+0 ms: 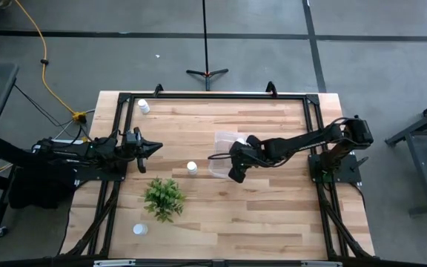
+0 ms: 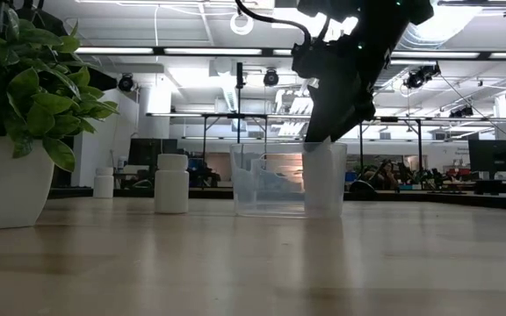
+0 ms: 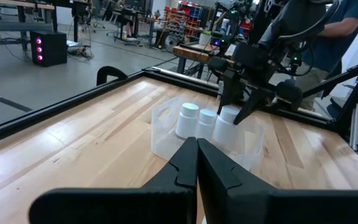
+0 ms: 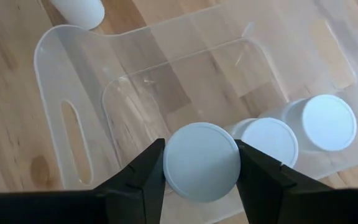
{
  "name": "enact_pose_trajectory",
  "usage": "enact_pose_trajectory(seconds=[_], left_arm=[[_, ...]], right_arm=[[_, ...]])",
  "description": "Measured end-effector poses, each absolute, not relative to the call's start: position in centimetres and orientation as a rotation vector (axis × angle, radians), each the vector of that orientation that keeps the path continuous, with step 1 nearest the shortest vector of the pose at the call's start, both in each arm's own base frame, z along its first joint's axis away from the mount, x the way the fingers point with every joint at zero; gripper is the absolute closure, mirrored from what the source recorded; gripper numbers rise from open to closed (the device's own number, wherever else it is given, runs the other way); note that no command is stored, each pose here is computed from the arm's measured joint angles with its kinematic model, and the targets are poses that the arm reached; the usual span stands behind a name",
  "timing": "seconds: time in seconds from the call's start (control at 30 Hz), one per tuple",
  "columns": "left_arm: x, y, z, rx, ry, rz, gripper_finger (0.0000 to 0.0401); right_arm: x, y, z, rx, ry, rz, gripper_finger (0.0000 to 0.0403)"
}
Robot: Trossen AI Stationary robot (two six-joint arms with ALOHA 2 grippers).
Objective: Pick and place pill bottles into a basket
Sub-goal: Put the white medicine bottle into the transparent bin
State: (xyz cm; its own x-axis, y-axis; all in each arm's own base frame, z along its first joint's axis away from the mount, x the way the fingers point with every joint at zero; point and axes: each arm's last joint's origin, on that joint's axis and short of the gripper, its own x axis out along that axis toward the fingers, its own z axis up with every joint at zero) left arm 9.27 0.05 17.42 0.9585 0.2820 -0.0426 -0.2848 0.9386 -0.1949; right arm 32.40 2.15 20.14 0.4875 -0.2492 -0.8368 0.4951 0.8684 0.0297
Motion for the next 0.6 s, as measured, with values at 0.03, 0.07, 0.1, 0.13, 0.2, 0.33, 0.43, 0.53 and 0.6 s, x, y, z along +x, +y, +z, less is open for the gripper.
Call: enact_pose_trajectory(seconds=[0.03, 0.07, 0.1, 0.13, 0.2, 0.33, 0.43, 0.53, 0.6], left_arm=[[9.3, 0.0, 17.4, -0.201, 0.014, 0.289, 0.0355], [9.3, 0.0, 17.4, -0.201, 0.014, 0.289, 0.0355], [9.3, 0.0, 17.4, -0.201, 0.014, 0.289, 0.0355], [9.3, 0.0, 17.4, -0.201, 0.014, 0.289, 0.0355], [9.3, 0.0, 17.4, -0.201, 0.014, 0.289, 0.0355], [9.3, 0.0, 17.4, -0.201, 0.014, 0.289, 0.0355], [9.3, 0.0, 17.4, -0.201, 0.014, 0.289, 0.0355], [9.3, 0.0, 17.4, -0.198, 0.014, 0.289, 0.0355], [9.3, 0.0, 17.4, -0.196, 0.015, 0.289, 0.0355]], right_arm=[[32.4, 2.2, 20.1, 0.283, 0.961, -0.460, 0.0251], [32.4, 2.2, 20.1, 0.284, 0.960, -0.460, 0.0253], [32.4, 2.2, 20.1, 0.287, 0.959, -0.457, 0.0253], [32.4, 2.2, 20.1, 0.293, 0.959, -0.448, 0.0253], [32.4, 2.3, 19.8, 0.311, 0.945, -0.439, 0.0253], [32.0, 2.8, 19.0, 0.317, 0.946, -0.455, 0.0251], [32.0, 3.1, 19.0, 0.318, 0.944, -0.457, 0.0253], [31.9, 3.3, 19.0, 0.315, 0.944, -0.451, 0.0253], [31.9, 3.4, 19.0, 0.311, 0.942, -0.454, 0.0252]])
